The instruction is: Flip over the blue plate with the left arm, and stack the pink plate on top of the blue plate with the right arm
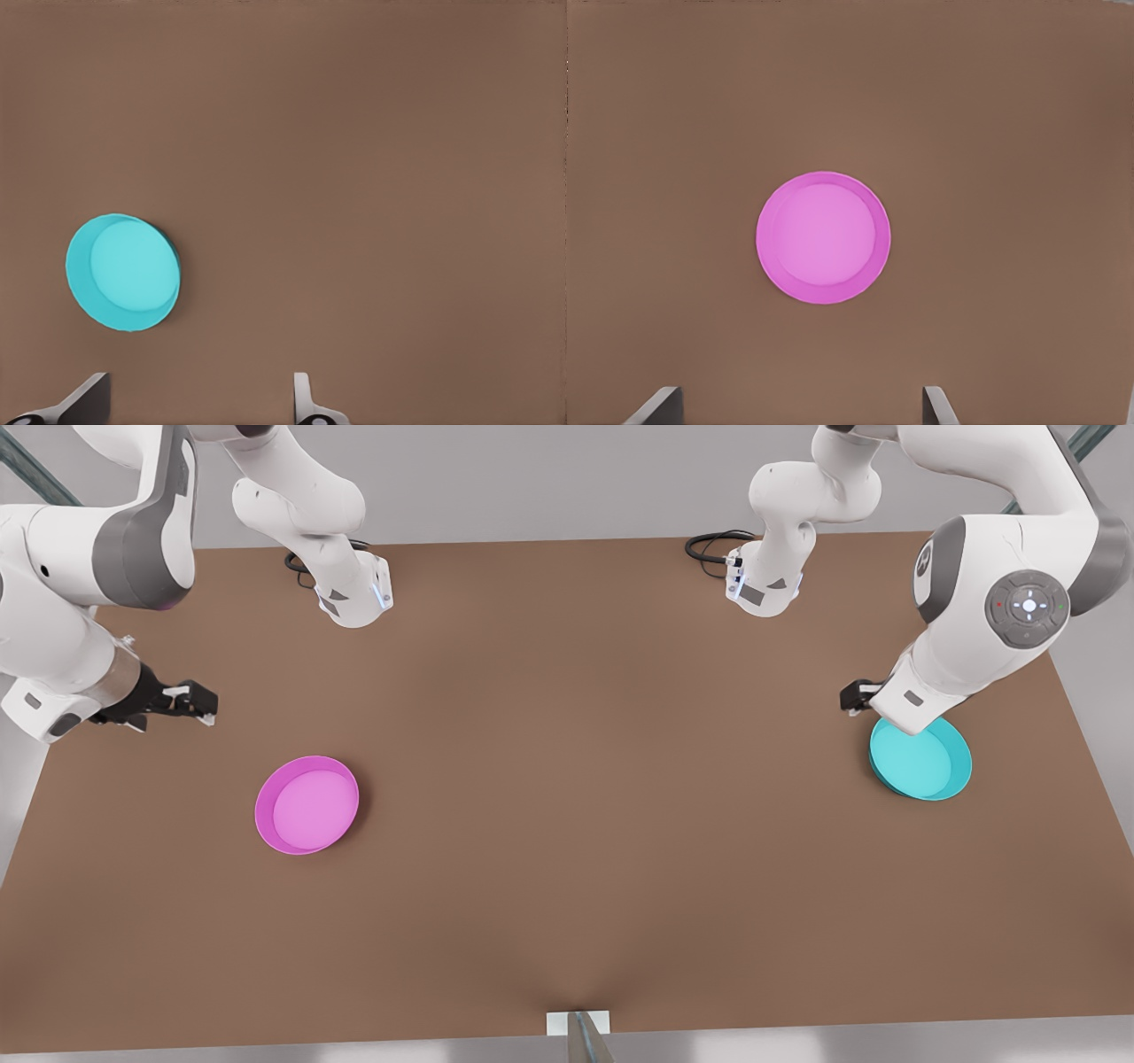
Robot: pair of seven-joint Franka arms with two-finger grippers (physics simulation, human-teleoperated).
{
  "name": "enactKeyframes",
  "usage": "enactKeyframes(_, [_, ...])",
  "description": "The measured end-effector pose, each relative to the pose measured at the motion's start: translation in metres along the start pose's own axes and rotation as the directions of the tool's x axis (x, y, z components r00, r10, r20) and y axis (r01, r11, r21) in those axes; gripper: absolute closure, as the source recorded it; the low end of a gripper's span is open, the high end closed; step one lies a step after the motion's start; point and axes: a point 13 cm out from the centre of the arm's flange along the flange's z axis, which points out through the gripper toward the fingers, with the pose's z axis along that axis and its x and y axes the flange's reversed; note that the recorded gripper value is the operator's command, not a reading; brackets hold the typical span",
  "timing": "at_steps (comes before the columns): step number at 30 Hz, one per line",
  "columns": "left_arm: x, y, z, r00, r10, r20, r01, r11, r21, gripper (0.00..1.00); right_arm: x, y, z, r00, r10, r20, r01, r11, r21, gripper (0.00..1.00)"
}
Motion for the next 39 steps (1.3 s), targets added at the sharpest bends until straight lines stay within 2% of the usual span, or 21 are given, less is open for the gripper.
enactKeyframes(2, [-0.005,-0.003,0.012,1.000,-0.002,-0.011,0.002,1.000,0.003,0.00,-0.004,0.001,-0.001,1.000,-0.009,0.017,0.009,1.000,0.002,0.00])
enactKeyframes(4, [-0.017,0.006,0.066,0.997,-0.035,-0.074,0.036,0.999,0.020,0.00,-0.008,0.002,-0.002,0.999,-0.016,0.027,0.016,1.000,0.004,0.00])
enactKeyframes(6, [-0.035,0.104,0.132,0.968,-0.206,-0.142,0.222,0.969,0.108,0.00,-0.010,0.001,-0.002,0.999,-0.020,0.035,0.020,1.000,0.005,0.00])
enactKeyframes(8, [-0.026,0.228,0.205,0.903,-0.382,-0.197,0.418,0.888,0.193,0.00,-0.011,-0.001,-0.002,0.999,-0.020,0.040,0.020,1.000,0.005,0.00])
enactKeyframes(11, [0.005,0.319,0.294,0.860,-0.464,-0.213,0.508,0.817,0.272,0.00,-0.012,-0.004,-0.003,0.999,-0.021,0.046,0.021,1.000,0.006,0.00])
enactKeyframes(14, [0.023,0.340,0.361,0.890,-0.418,-0.182,0.455,0.833,0.315,0.00,-0.012,-0.004,-0.003,0.999,-0.025,0.046,0.025,1.000,0.006,0.00])
enactKeyframes(18, [0.034,0.373,0.411,0.923,-0.372,-0.094,0.381,0.858,0.345,0.00,-0.012,-0.004,-0.003,0.999,-0.032,0.044,0.031,0.999,0.006,0.00])
enactKeyframes(23, [0.033,0.381,0.438,0.966,-0.260,-0.015,0.249,0.902,0.353,0.00,-0.012,-0.002,-0.002,0.998,-0.039,0.042,0.039,0.999,0.006,0.00])
enactKeyframes(29, [0.042,0.378,0.477,0.992,-0.126,-0.004,0.119,0.926,0.358,0.00,-0.011,-0.003,0.000,0.999,-0.042,0.035,0.042,0.999,0.005,0.00])
enactKeyframes(31, [0.044,0.376,0.482,0.996,-0.089,0.002,0.082,0.929,0.361,0.19,-0.011,-0.003,0.000,0.999,-0.043,0.032,0.043,0.999,0.004,0.00])
enactKeyframes(37, [0.045,0.367,0.487,1.000,-0.017,0.012,0.011,0.924,0.382,0.19,-0.009,-0.002,0.003,0.999,-0.046,0.018,0.046,0.999,-0.001,0.00])
enactKeyframes(38, [0.045,0.366,0.487,1.000,-0.010,0.014,0.004,0.923,0.385,0.27,-0.008,-0.002,0.004,0.999,-0.046,0.017,0.046,0.999,-0.001,0.00])
enactKeyframes(39, [0.045,0.365,0.488,1.000,-0.004,0.015,-0.002,0.922,0.388,0.27,-0.008,-0.002,0.004,0.999,-0.047,0.015,0.047,0.999,-0.002,0.00])
